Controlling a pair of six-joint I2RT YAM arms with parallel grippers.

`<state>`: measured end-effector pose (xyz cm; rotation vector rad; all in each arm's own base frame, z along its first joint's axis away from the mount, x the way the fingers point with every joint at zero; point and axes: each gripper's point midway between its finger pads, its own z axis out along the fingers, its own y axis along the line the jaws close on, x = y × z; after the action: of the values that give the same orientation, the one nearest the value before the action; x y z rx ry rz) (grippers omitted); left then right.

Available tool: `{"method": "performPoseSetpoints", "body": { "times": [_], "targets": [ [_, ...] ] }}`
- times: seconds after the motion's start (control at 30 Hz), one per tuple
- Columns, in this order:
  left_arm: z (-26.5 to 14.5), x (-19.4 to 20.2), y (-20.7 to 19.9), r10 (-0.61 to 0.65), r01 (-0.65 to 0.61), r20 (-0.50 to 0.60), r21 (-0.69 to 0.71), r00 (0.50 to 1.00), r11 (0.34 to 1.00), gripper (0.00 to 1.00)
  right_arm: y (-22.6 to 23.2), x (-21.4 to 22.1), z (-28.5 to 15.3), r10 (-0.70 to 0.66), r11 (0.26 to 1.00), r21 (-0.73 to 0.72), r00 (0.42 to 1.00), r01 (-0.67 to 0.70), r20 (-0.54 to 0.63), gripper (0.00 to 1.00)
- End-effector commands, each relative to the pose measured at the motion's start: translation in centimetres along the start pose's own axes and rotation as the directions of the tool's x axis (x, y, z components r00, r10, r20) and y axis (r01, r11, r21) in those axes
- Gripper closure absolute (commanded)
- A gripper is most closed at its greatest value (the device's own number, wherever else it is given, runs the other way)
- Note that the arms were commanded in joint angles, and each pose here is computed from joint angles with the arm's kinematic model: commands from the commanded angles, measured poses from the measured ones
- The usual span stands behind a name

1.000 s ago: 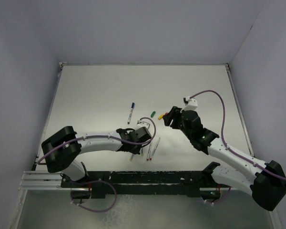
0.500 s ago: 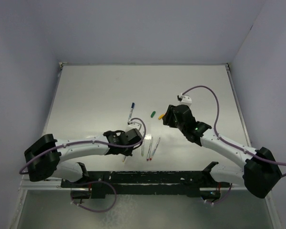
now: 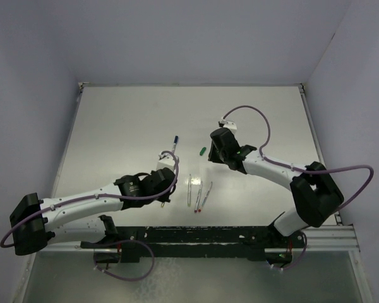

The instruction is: Insert the pens into the pen caps

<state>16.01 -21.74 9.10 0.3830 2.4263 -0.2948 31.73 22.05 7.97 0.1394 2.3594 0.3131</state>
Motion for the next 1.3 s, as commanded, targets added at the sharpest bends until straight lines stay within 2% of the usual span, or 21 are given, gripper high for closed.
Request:
{"method": "performPoseSetpoints", "body": {
  "times": [0.0, 0.2, 0.4, 0.6, 0.9, 1.27],
  "targets": [
    [-0.2, -0.7, 0.4, 0.019, -0.019, 0.049, 0.001, 0.999, 1.000, 1.00, 1.7, -1.5, 0.7, 0.024, 1.000, -0.003, 1.000, -0.024, -0.005, 0.75],
    [0.1, -0.4, 0.3, 0.048, -0.049, 0.040, 0.008, 0.998, 0.999, 1.00, 2.4, -2.0, 2.3, 0.057, 0.998, 0.041, 0.998, -0.056, -0.017, 0.74],
    [0.3, -0.5, 0.2, 0.064, -0.065, 0.041, 0.009, 0.997, 0.998, 1.00, 1.9, -1.2, 3.5, 0.105, 0.990, 0.095, 0.994, -0.101, -0.034, 0.62],
    [0.3, -0.6, 0.0, 0.076, -0.076, 0.043, 0.018, 0.996, 0.997, 1.00, 0.9, -0.5, 3.7, 0.144, 0.980, 0.142, 0.989, -0.139, -0.027, 0.62],
    [1.0, 0.1, -0.2, 0.085, -0.086, 0.018, 0.025, 0.996, 0.996, 1.00, 0.4, 0.7, 4.4, 0.154, 0.974, 0.174, 0.986, -0.142, -0.059, 0.61],
    [1.3, 0.4, 0.0, 0.097, -0.098, 0.012, 0.015, 0.995, 0.995, 1.00, -0.4, 0.5, 5.2, 0.152, 0.963, 0.229, 0.988, -0.139, -0.037, 0.61]
  ]
}}
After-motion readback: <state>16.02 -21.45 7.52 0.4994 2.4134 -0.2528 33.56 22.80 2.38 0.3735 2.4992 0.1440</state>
